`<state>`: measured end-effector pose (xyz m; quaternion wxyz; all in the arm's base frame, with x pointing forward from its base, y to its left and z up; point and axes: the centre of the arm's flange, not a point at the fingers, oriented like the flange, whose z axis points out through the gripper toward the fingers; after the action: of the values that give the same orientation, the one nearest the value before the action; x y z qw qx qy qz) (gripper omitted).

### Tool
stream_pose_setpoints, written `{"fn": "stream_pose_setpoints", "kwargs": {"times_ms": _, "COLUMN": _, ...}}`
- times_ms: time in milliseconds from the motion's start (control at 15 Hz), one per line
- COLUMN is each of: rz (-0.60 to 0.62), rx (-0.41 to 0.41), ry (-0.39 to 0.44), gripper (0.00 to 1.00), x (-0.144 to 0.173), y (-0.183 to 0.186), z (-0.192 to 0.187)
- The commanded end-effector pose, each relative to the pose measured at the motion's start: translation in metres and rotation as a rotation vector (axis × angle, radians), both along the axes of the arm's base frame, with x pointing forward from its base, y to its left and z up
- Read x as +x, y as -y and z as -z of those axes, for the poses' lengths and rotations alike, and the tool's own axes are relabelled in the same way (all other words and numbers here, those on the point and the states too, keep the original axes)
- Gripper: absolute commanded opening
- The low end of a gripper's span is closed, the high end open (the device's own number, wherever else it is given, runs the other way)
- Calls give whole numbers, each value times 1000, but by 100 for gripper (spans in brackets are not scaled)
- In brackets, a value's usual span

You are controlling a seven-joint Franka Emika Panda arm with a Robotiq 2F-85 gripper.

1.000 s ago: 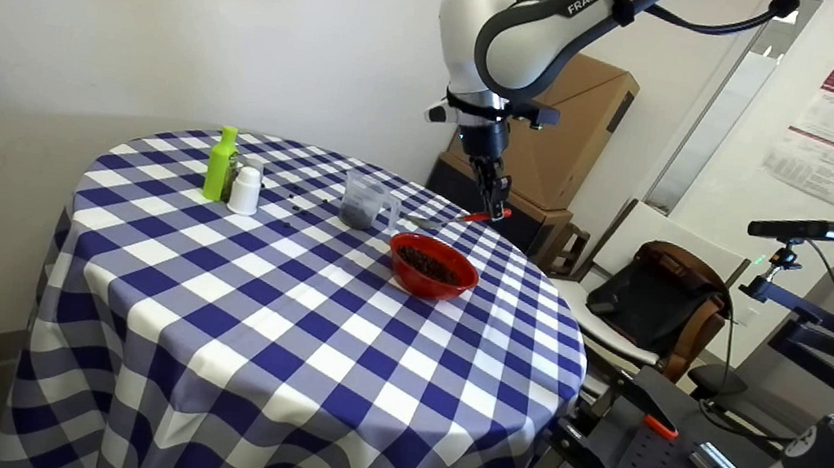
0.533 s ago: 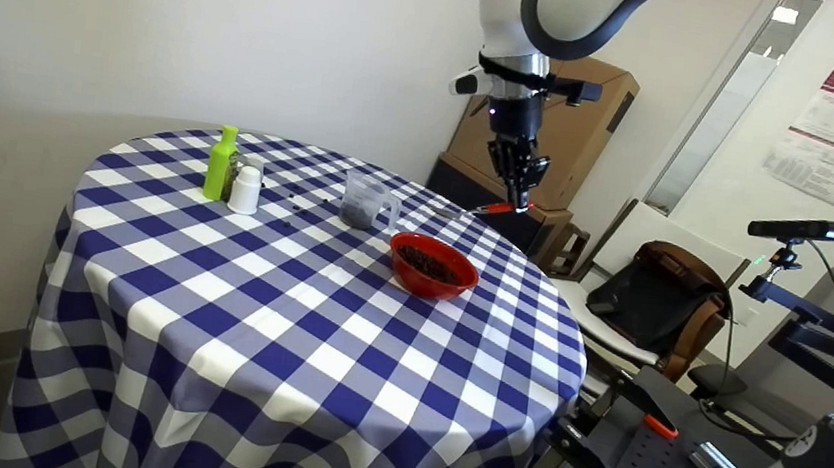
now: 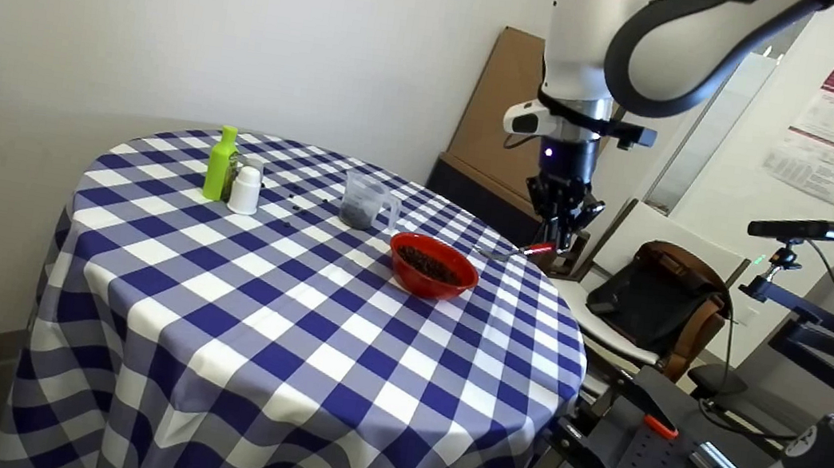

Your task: Transfer a spoonful of contents from the orange bowl to the transparent jar

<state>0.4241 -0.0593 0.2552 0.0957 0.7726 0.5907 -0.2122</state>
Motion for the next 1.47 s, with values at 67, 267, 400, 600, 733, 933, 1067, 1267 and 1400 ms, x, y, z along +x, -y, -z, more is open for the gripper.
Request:
{"fn": "stream_pose_setpoints", "kwargs": {"times_ms": 67, "rz": -38, "rx": 46, "ry": 135, "gripper": 5, "x": -41, "y": 8, "z": 45}}
{"fn": "stream_pose_setpoints", "kwargs": {"times_ms": 267, "rz": -50, "rx": 80, "ry": 209, "gripper": 5, "x": -44, "y": -3, "z": 66}}
{"fn": "stream_pose_setpoints", "kwargs": {"times_ms": 400, "rz": -59, "rx": 92, "ry": 250, "gripper": 5, "x": -41, "y": -11, "z": 75}}
{"fn": "stream_pose_setpoints", "kwargs": {"times_ms": 600, "rz": -82, "rx": 76, "ry": 294, "gripper": 5, "x": -33, "y": -17, "z": 94}}
{"fn": "stream_pose_setpoints", "kwargs": {"times_ms": 733, "rz": -88, "rx": 49, "ry": 304, "gripper": 5, "x": -30, "y": -14, "z": 105}}
{"fn": "stream_pose_setpoints", "kwargs": {"times_ms": 933, "rz": -83, "rx": 9, "ry": 310, "gripper": 5, "x": -24, "y": -4, "z": 119}}
{"fn": "stream_pose_setpoints", "kwargs": {"times_ms": 1067, "rz": -74, "rx": -6, "ry": 310, "gripper": 5, "x": -22, "y": 0, "z": 127}}
{"fn": "stream_pose_setpoints", "kwargs": {"times_ms": 1267, "rz": -66, "rx": -8, "ry": 289, "gripper": 5, "x": -25, "y": -1, "z": 141}}
{"fn": "stream_pose_setpoints", "kwargs": {"times_ms": 1400, "rz": -65, "rx": -2, "ry": 267, "gripper": 5, "x": -32, "y": -4, "z": 152}}
